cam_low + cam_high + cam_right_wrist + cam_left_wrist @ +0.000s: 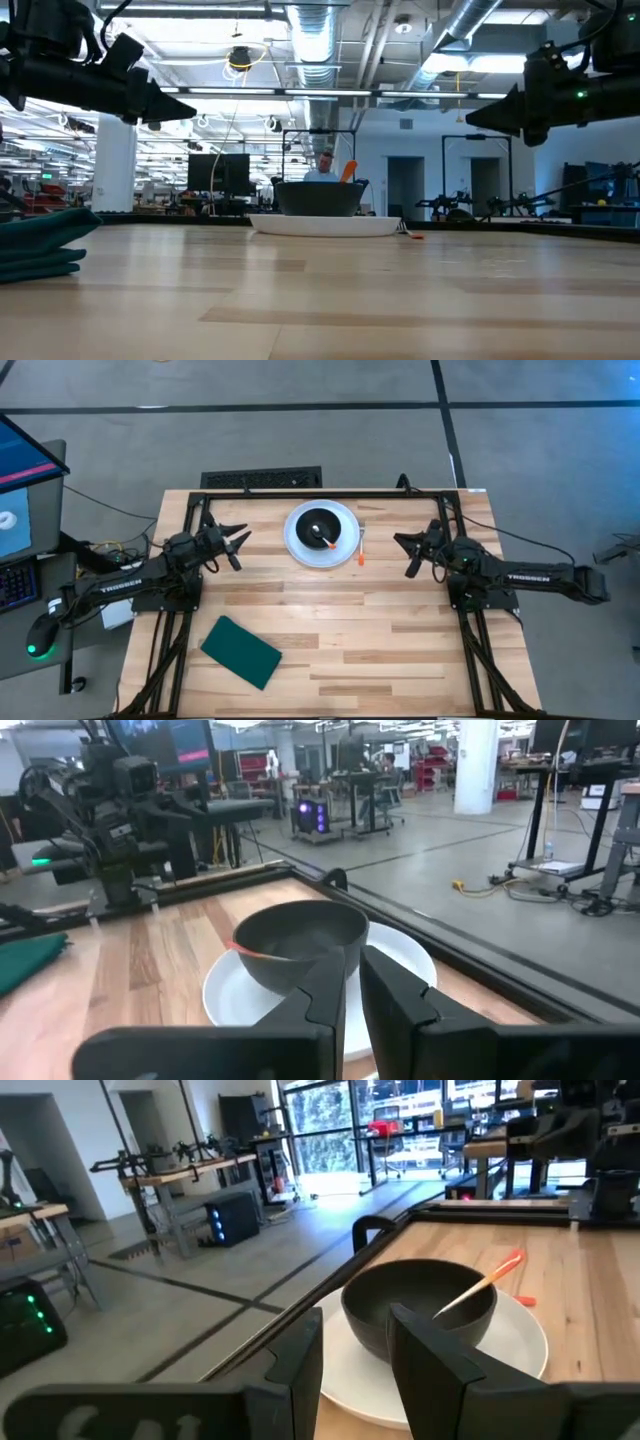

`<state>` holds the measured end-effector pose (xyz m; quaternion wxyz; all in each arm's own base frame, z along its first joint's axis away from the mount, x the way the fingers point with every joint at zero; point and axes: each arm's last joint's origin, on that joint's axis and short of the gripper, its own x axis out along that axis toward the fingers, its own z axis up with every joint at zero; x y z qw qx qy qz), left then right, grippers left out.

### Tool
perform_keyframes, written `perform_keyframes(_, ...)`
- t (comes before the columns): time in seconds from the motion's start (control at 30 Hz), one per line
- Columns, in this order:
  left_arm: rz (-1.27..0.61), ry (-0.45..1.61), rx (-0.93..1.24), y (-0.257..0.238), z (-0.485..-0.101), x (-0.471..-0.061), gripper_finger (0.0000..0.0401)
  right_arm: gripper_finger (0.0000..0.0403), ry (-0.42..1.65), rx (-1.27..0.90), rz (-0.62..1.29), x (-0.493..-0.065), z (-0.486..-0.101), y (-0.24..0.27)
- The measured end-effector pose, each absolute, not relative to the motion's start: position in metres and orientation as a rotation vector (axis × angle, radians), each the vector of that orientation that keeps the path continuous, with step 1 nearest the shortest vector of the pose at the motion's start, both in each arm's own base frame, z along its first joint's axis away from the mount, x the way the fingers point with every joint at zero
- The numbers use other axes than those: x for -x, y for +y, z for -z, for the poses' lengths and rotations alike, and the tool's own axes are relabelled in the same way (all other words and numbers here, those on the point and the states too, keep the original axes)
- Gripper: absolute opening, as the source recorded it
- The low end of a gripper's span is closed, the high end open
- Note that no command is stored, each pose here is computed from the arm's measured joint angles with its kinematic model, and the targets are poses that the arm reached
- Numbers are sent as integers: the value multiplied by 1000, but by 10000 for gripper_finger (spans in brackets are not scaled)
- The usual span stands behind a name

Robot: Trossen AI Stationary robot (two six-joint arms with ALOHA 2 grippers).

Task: Set table place
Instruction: Return to Home Position

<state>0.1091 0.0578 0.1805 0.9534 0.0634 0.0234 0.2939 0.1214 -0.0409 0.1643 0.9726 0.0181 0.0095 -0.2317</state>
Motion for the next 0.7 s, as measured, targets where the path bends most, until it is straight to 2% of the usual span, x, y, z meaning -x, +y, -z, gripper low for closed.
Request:
perform_keyframes(0.37,-691,-41,-174,54,-191,-95,106,59,-3,-19,469,-106,-168,-37)
perform_keyframes(0.7,-731,-20,-154,47,-185,-80,106,59,-45,-15,468,-96,-170,-34)
